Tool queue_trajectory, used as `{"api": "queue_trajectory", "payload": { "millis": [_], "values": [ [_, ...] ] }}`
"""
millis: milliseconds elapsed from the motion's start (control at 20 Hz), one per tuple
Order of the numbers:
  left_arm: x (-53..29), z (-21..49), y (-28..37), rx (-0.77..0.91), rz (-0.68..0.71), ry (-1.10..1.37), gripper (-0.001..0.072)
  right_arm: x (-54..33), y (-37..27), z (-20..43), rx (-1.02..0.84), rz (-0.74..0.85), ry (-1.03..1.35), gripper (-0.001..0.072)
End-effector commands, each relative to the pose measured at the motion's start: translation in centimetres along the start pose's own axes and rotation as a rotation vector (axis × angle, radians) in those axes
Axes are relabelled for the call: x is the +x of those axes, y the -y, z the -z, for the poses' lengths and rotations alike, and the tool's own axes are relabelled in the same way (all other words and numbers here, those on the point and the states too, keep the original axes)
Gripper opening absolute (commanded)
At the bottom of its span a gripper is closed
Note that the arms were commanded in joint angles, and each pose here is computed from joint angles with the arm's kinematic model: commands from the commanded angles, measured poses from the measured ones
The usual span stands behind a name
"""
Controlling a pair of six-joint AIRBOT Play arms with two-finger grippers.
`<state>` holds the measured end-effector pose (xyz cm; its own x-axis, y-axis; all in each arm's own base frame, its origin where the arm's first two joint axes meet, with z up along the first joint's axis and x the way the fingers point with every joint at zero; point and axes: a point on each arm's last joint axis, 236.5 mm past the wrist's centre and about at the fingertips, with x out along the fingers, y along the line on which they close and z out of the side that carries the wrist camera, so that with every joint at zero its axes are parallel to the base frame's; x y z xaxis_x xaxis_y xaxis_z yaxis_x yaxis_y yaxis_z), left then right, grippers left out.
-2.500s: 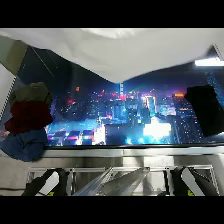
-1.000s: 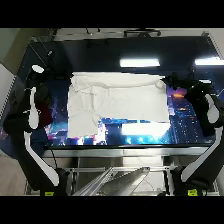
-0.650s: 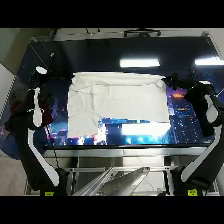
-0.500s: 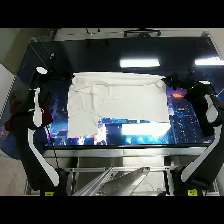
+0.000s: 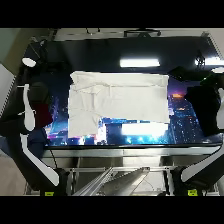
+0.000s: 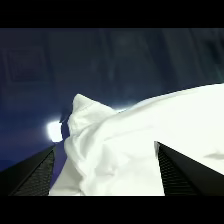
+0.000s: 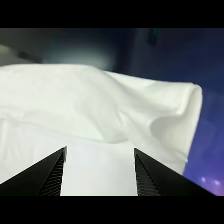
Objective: Fold the shirts.
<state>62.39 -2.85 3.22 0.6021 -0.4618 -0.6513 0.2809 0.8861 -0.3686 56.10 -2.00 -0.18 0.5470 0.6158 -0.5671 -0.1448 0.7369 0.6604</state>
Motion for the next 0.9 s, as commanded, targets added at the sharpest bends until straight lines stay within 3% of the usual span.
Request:
{"api": "queue_trajectory", "payload": {
  "millis": [0, 150, 350, 600, 850],
  "values": [
    [-5.0, 1.4, 1.3, -0.052, 0.042, -0.105, 0.0699, -4.1, 1.4, 2.0, -0.062, 0.223, -0.134, 0.0484],
    [-7.6, 6.8, 0.4, -0.16, 0.016, -0.335, 0.0697, -7.3, 1.7, 5.5, -0.033, 0.321, -0.289, 0.0484],
    [-7.8, 17.4, 2.3, -0.327, 0.096, -0.654, 0.0698, -9.4, 1.2, 11.3, 0.098, 0.307, -0.394, 0.0484],
    [-6.3, 26.1, 2.9, -0.42, 0.101, -0.747, 0.0698, -8.8, 2.5, 18.4, 0.207, 0.33, -0.422, 0.0485],
    [-4.1, 27.1, 0.9, -0.449, 0.06, -0.709, 0.0698, -6.9, 3.9, 22.3, 0.262, 0.336, -0.459, 0.0485]
  ]
}}
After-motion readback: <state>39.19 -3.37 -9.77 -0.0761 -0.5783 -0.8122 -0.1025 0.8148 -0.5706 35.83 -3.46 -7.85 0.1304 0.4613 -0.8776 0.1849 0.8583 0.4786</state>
